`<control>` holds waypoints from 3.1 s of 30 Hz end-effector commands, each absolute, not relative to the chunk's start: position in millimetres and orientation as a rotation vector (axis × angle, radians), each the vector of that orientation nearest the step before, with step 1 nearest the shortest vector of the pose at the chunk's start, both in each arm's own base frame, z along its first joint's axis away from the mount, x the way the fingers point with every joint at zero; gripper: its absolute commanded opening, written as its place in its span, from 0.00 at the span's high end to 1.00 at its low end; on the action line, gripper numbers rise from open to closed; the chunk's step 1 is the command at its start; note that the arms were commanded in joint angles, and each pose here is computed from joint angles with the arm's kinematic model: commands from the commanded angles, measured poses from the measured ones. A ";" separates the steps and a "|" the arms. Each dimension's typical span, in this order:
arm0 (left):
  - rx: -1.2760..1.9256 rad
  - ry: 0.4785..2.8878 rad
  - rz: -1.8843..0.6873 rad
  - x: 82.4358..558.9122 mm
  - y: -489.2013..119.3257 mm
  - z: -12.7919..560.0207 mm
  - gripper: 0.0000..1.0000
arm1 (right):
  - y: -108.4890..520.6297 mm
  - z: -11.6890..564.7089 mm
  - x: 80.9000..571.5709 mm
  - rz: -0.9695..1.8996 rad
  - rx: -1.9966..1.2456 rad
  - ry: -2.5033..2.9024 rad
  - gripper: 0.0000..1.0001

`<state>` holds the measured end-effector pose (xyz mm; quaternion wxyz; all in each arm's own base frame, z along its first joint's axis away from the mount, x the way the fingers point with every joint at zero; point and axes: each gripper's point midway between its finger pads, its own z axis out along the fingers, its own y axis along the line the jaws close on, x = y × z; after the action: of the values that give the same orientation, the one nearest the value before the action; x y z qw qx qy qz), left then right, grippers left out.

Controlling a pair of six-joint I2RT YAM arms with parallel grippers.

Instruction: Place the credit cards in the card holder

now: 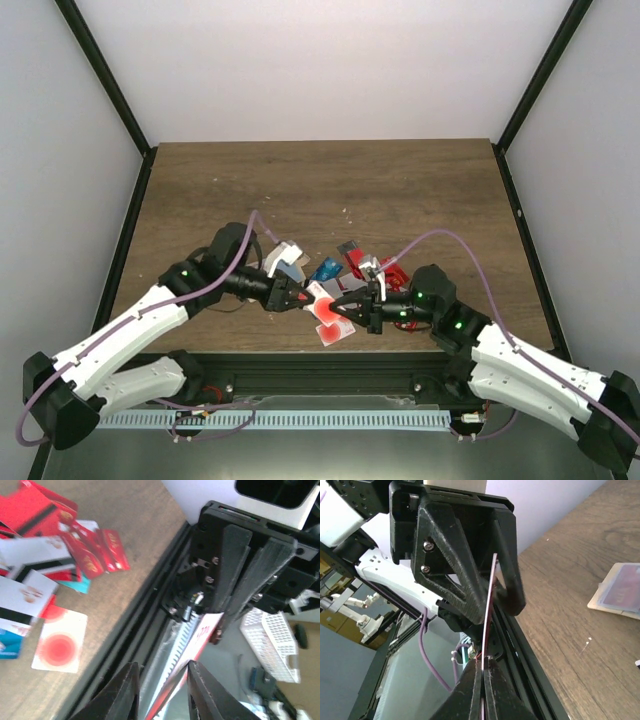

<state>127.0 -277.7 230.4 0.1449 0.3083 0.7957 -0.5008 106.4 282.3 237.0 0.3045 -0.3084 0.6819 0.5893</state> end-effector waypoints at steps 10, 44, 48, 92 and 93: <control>0.402 1.931 -1.303 185.2 -233.8 293.5 0.34 | 291.6 333.7 144.2 1.711 -0.516 1.420 0.99; 0.350 1.668 -1.532 174.9 -236.2 335.1 0.96 | 326.8 365.2 160.4 1.894 -0.522 1.300 0.94; 0.235 1.842 -1.262 206.5 -220.5 305.1 0.96 | 329.3 330.2 195.4 1.661 -0.395 1.540 0.59; -0.329 2.697 -1.167 270.5 -166.1 53.6 0.96 | 380.1 120.1 295.6 0.991 -0.491 2.342 0.59; -0.332 2.700 -1.165 269.5 -165.7 52.8 0.96 | 382.7 117.9 296.6 0.996 -0.501 2.337 0.59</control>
<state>266.9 -165.9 48.0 0.0845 -0.1225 0.9085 -0.3905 284.7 368.0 101.9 0.2560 -0.1677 0.8853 0.3501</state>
